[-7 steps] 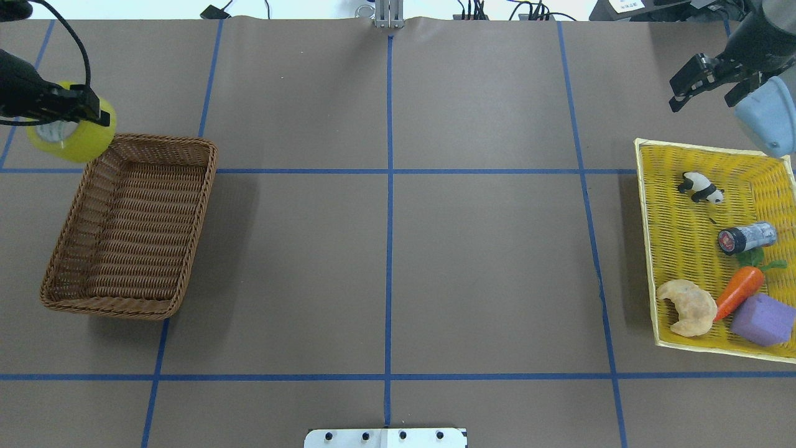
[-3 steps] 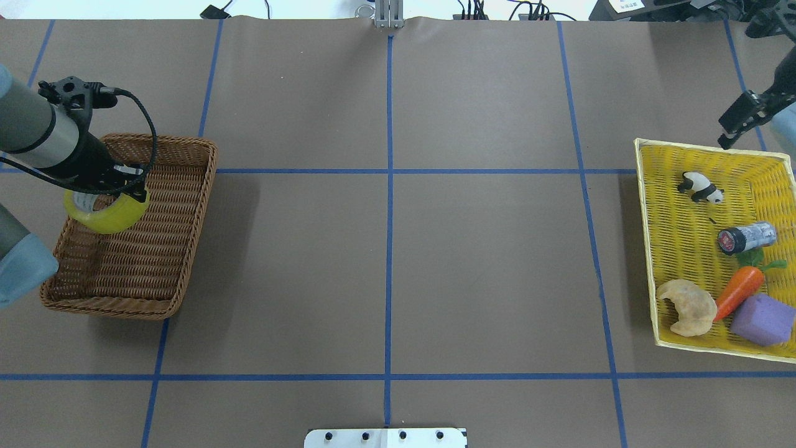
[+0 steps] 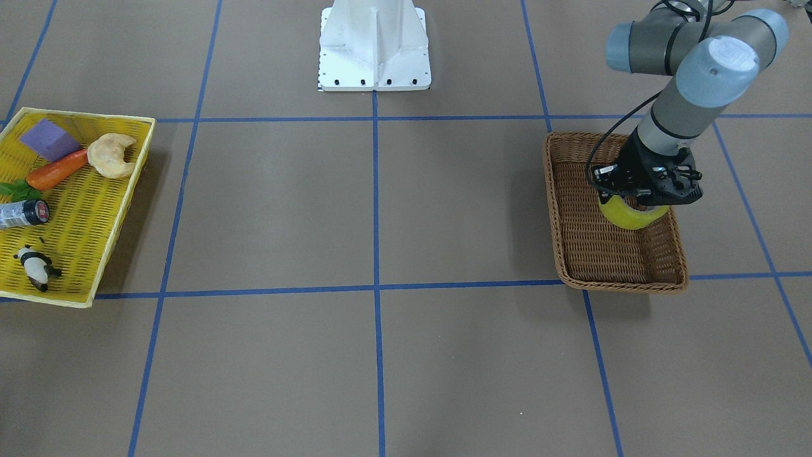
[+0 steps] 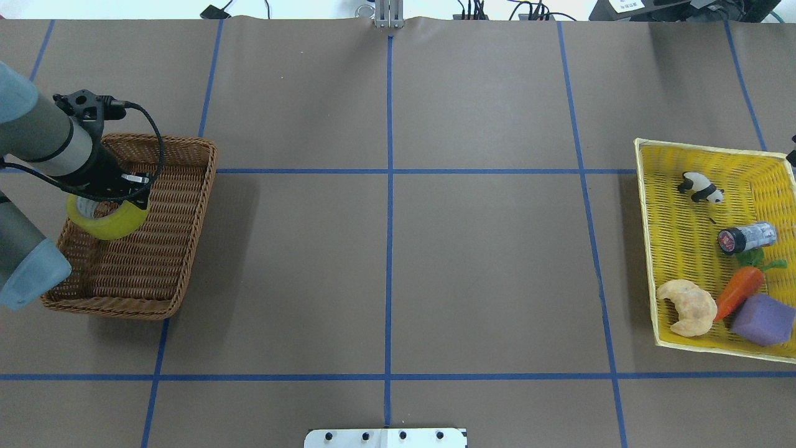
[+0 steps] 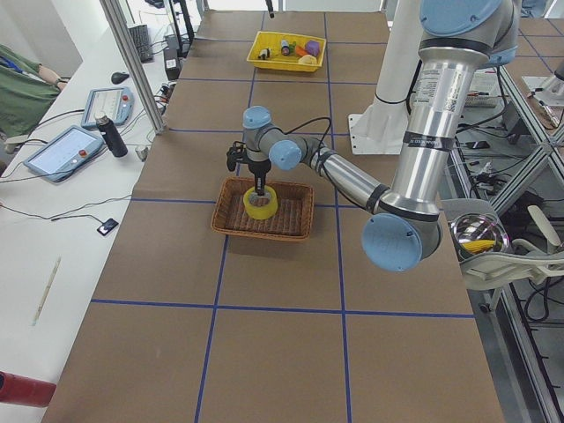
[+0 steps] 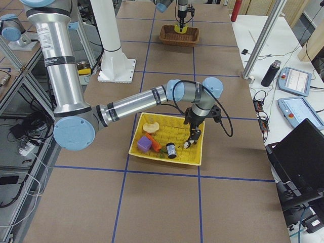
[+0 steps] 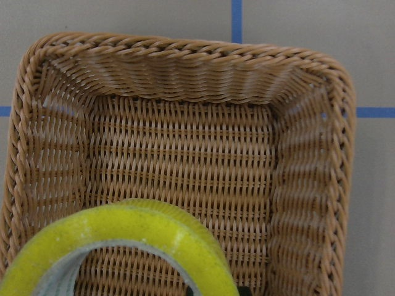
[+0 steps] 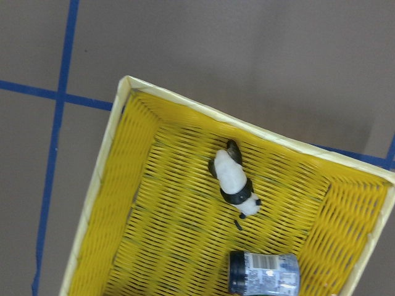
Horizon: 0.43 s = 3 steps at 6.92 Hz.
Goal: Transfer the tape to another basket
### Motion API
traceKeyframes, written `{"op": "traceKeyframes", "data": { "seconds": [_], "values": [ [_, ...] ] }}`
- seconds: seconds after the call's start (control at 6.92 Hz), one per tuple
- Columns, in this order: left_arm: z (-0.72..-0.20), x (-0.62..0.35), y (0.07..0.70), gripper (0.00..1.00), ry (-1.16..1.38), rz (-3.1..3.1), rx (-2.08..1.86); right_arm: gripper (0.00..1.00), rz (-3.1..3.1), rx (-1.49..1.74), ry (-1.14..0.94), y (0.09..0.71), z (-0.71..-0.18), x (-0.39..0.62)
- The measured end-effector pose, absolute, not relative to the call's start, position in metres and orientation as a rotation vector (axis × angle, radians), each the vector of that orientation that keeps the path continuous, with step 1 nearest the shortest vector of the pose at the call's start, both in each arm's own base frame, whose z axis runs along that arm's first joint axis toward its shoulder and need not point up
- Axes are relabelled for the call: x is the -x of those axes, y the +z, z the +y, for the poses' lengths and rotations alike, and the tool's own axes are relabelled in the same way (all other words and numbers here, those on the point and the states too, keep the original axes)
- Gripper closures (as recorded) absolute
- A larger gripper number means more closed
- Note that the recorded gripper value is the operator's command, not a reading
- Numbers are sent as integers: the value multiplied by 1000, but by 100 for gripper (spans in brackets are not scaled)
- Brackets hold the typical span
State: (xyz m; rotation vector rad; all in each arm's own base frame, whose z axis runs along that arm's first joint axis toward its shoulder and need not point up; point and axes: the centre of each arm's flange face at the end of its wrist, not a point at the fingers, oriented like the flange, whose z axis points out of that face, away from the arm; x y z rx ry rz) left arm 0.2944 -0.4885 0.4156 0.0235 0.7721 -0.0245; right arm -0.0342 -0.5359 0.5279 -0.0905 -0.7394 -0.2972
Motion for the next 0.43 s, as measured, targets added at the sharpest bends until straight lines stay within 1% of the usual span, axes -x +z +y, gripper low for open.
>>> {"op": "traceKeyframes", "data": {
  "seconds": [0.14,0.29,0.43],
  "values": [
    [-489,-298,422,28,-30,765,-11,0,-737,94,-310,542,-528,23],
    [-488,-304,425,1,-39,760,4,0,-738,97,-307,551,-523,13],
    [-485,-309,427,1,-44,756,10,0,-740,99,-302,556,-519,8]
  ]
}}
